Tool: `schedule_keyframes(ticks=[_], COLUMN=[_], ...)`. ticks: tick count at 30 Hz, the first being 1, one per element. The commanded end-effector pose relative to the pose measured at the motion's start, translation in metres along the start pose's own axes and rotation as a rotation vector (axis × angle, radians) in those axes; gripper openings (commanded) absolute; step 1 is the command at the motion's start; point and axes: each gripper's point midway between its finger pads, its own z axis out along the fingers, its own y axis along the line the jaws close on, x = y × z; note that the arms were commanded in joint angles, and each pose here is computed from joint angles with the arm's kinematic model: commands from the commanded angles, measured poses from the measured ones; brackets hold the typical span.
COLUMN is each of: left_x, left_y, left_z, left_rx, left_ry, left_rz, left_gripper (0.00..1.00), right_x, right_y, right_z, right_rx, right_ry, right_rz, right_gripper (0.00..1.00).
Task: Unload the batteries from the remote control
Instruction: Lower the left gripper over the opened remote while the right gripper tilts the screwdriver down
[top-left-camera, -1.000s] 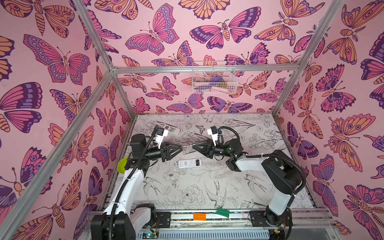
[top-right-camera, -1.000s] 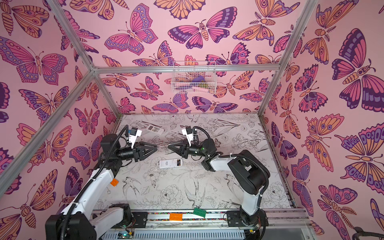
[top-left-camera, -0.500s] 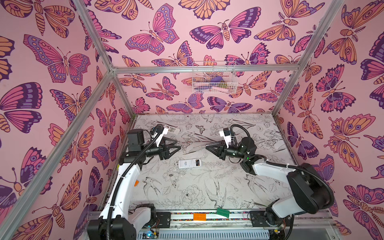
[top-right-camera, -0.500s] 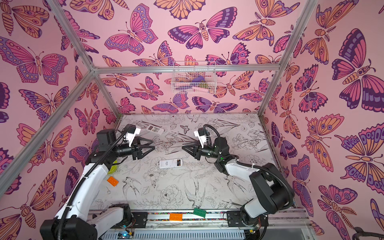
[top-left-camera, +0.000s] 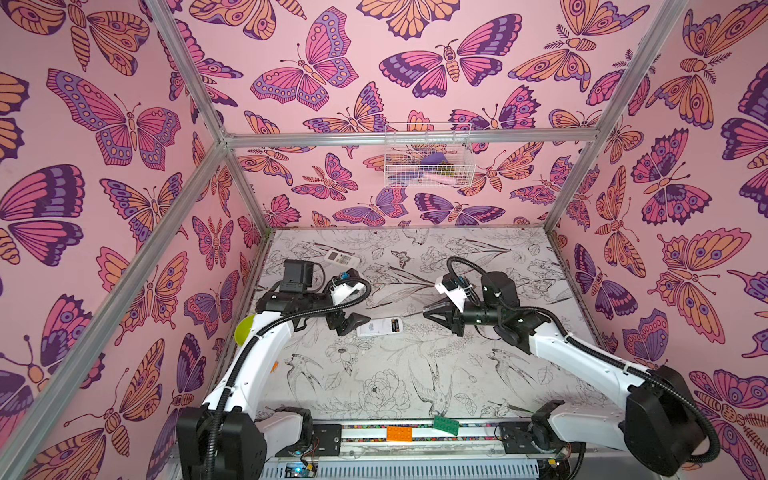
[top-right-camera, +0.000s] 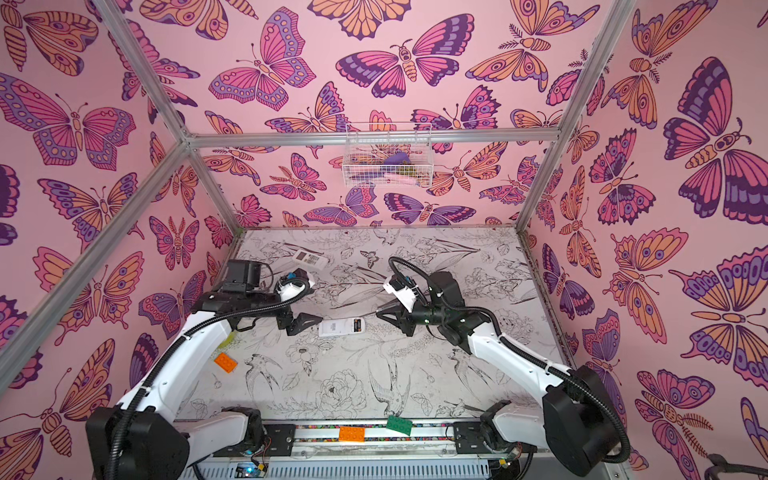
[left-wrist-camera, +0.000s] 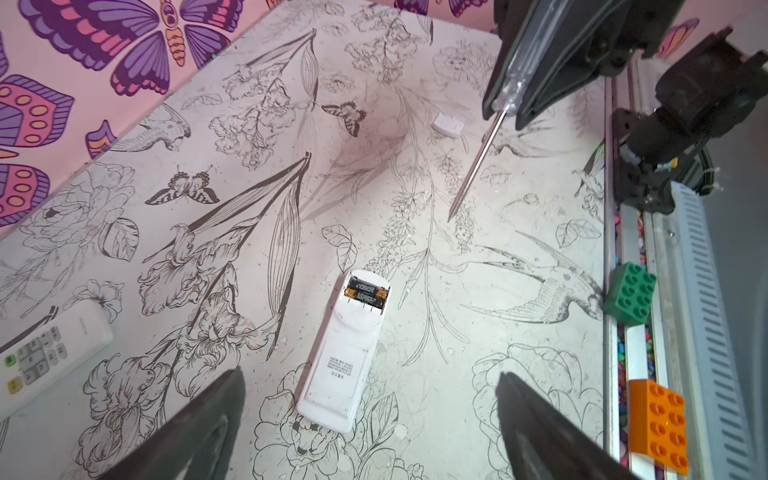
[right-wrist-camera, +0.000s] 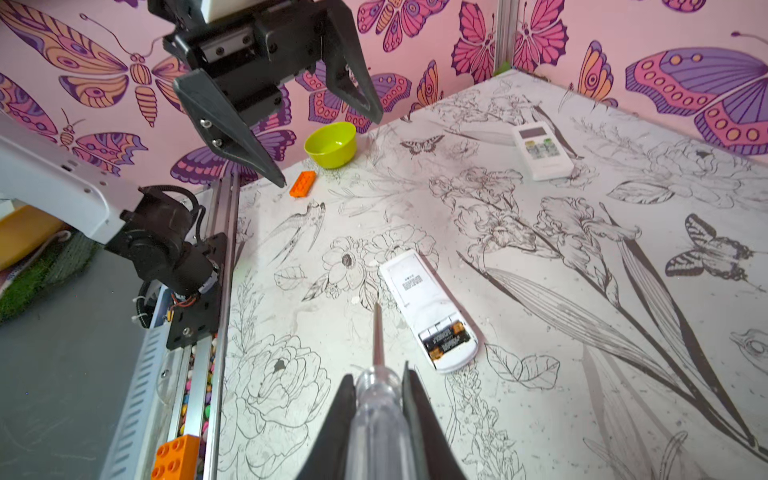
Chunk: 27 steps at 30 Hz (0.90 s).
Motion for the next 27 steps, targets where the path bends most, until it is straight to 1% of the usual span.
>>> schedule_keyframes(ticks=[1, 5, 8, 14, 20, 21, 22, 27], left_x=[0.023, 0.037, 0.047, 0.069, 0.092, 0.096, 0.099, 0.115], left_y=[-0.005, -0.004, -0.006, -0.002, 0.006, 0.008, 0.009, 0.010], left_z=[0.013, 0.032, 0.047, 0.078, 0.093, 0.095, 0.097, 0.104], left_rx=[0.033, 0.082, 0.110, 0.117, 0.087, 0.080, 0.075, 0.090], left_ry=[0.084, 0.143, 0.179, 0.233, 0.319, 0.326, 0.332, 0.377], left_rz=[0.088, 0.124, 0.163, 0.197, 0.226, 0.230, 0.234, 0.239], left_gripper=[1.00, 1.00, 1.00, 1.00, 1.00, 1.00, 1.00, 1.00], right_x=[0.020, 0.024, 0.026, 0.028, 0.033, 0.035, 0.036, 0.038], right_y=[-0.003, -0.004, -0.007, -0.015, -0.027, -0.035, -0.037, -0.048], right_z=[0.002, 0.002, 0.000, 0.005, 0.018, 0.020, 0.023, 0.035], right_rx=[0.011, 0.013, 0.039, 0.061, 0.066, 0.099, 0.101, 0.099], right_ry=[0.063, 0.091, 0.106, 0.116, 0.103, 0.106, 0.107, 0.124], right_rz=[-0.036, -0.018, -0.023, 0.001, 0.060, 0.068, 0.077, 0.093], right_gripper=[0.03, 0.02, 0.02, 0.02, 0.02, 0.02, 0.02, 0.01])
